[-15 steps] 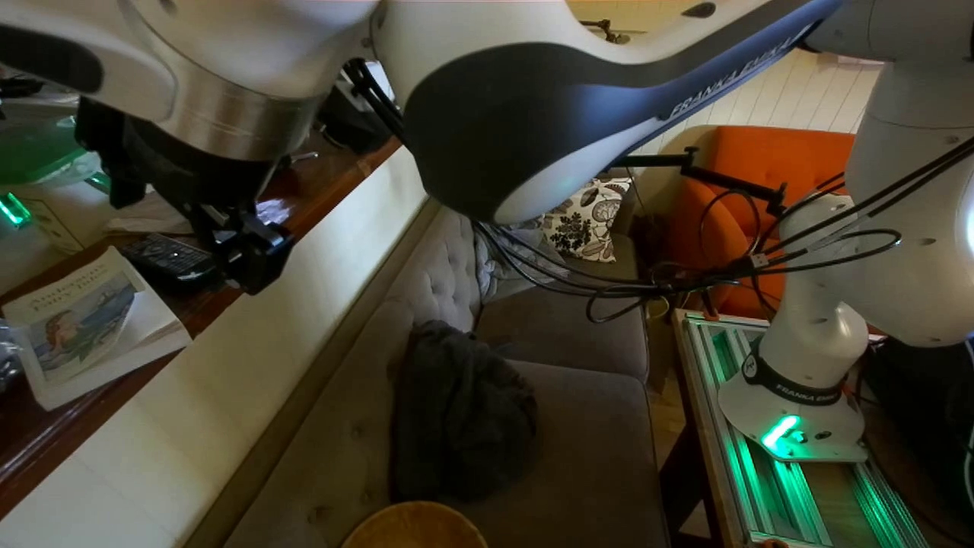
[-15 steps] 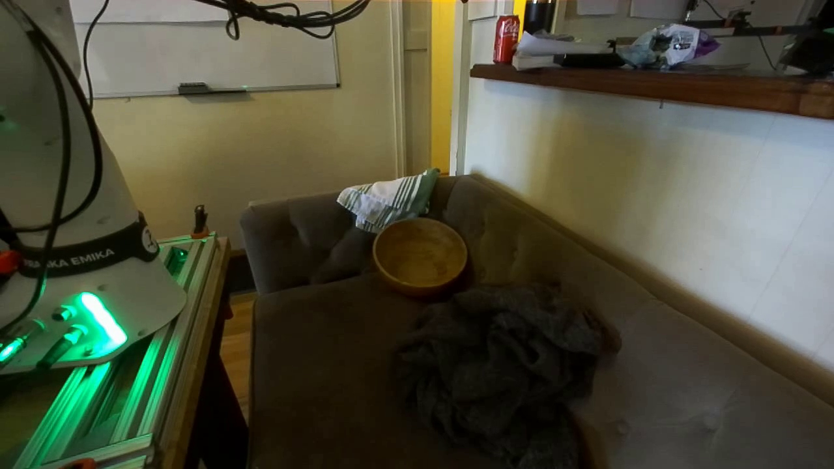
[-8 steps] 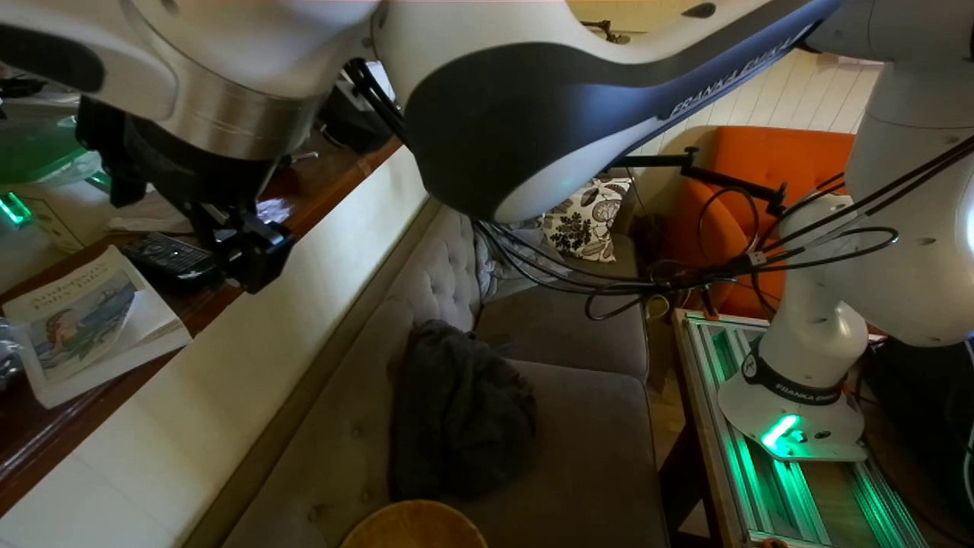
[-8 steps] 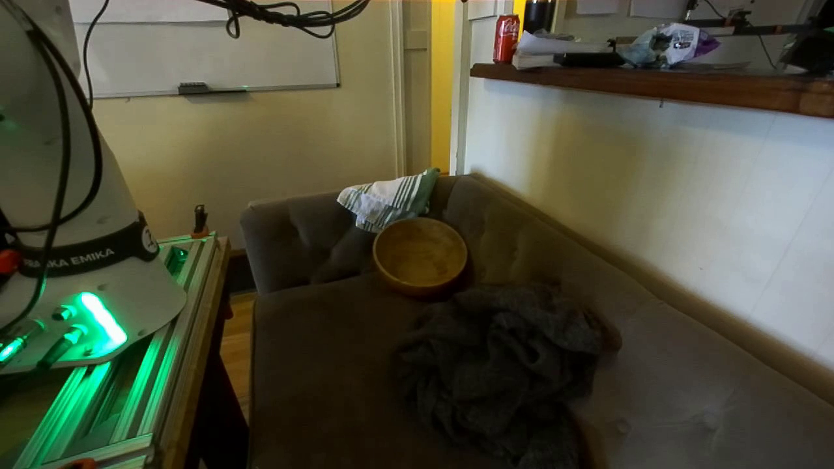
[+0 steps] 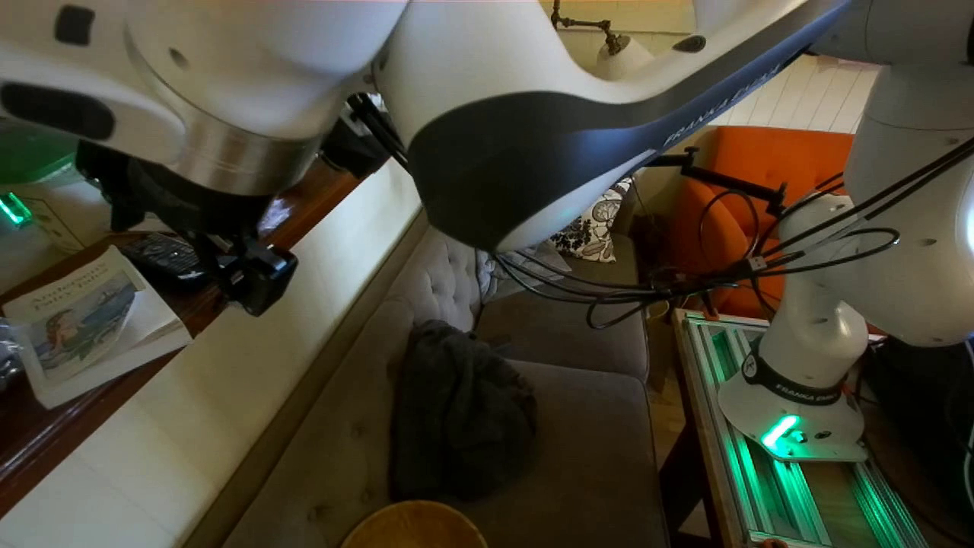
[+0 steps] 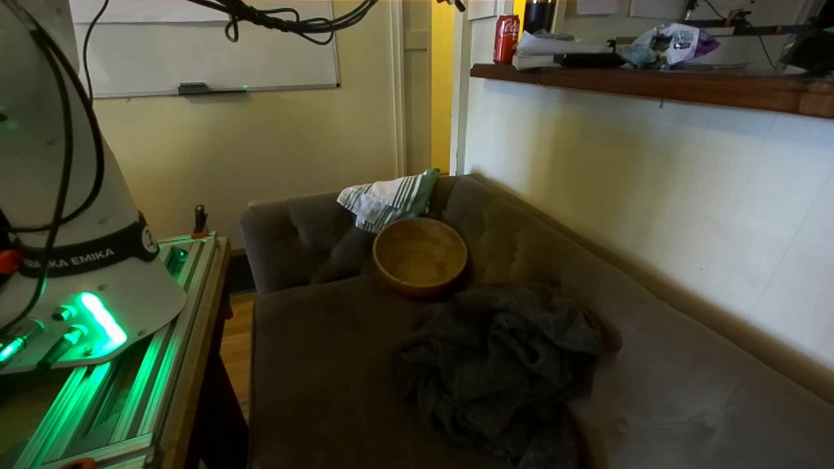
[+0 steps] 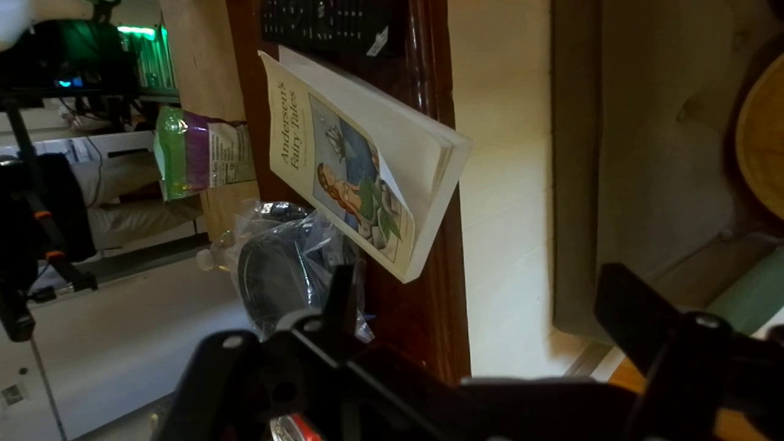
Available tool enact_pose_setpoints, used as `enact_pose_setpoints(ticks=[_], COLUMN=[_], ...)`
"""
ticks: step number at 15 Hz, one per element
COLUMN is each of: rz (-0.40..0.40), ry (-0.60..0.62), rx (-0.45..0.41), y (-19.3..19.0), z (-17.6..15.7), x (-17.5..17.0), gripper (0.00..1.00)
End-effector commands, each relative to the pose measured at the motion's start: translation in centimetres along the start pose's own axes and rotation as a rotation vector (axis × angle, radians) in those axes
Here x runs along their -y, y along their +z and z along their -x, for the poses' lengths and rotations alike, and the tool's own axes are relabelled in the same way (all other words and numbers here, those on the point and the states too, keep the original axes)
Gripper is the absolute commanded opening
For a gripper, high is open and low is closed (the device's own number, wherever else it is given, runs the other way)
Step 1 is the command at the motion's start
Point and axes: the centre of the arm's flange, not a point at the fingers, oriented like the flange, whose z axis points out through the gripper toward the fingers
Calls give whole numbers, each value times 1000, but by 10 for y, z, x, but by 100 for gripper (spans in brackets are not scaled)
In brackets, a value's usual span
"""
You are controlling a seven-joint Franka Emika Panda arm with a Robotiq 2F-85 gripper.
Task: Pick up the white book and put it on the couch
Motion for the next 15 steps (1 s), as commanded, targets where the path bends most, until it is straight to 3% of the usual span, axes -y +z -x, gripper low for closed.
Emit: enact_pose_setpoints(ticks=[1,5,15], rz=[31,14,4], ry=[-66,-44,-26], rx=[-19,-27,-15], y=[19,34,36], z=[10,24,20], x=[15,13,10], gripper=[100,100,100])
